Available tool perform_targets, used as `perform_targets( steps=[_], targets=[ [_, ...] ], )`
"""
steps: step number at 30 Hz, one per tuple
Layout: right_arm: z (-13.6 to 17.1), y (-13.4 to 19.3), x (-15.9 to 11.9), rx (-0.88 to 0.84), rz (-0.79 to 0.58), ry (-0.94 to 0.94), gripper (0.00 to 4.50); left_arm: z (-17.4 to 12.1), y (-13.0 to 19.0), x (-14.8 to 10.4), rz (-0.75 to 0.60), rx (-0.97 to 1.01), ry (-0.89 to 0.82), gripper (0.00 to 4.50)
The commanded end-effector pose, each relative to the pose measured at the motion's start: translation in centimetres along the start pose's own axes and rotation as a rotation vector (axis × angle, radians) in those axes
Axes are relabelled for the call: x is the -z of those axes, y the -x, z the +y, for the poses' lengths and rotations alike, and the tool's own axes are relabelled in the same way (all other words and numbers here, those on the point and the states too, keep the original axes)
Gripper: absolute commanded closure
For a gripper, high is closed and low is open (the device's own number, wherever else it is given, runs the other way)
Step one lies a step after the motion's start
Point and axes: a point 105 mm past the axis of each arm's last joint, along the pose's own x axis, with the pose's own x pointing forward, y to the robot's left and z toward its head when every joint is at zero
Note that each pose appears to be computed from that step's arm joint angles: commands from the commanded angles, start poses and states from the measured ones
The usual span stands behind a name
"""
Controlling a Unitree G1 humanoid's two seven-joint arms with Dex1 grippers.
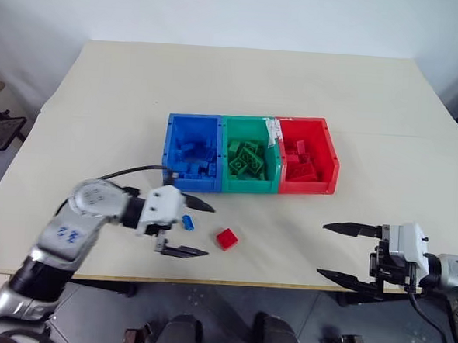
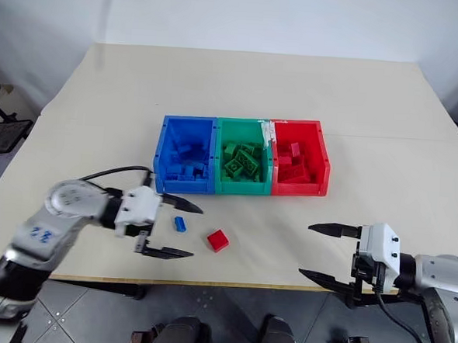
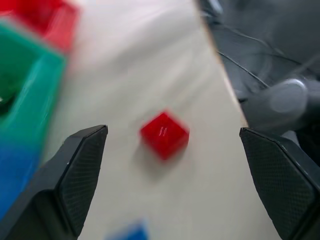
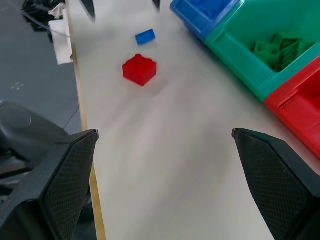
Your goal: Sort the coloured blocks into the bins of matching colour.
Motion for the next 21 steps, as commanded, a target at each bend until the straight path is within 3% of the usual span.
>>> perform_targets(
  steps=[1,6,15,21],
  targets=[
    [0.8,-0.2,-0.6,-0.015,0.002,0.023,0.02,0.4,-1.0,1.8,0.119,0.098,-0.067,0.00],
    [1.2,-0.6,-0.6,-0.010,-0.002,0.014,0.02,2.0,-2.3,2.4,0.157,0.139,-0.118,0.00],
    [0.9,-0.8,-0.4,0.034,-0.002,0.024,0.02,2.2,-4.2,2.3,0.111,0.131,-0.107,0.00],
    [0.8,-0.7,0.0,0.061,-0.001,0.022,0.00,2.0,-4.2,2.4,0.102,0.148,-0.092,1.88]
  ],
)
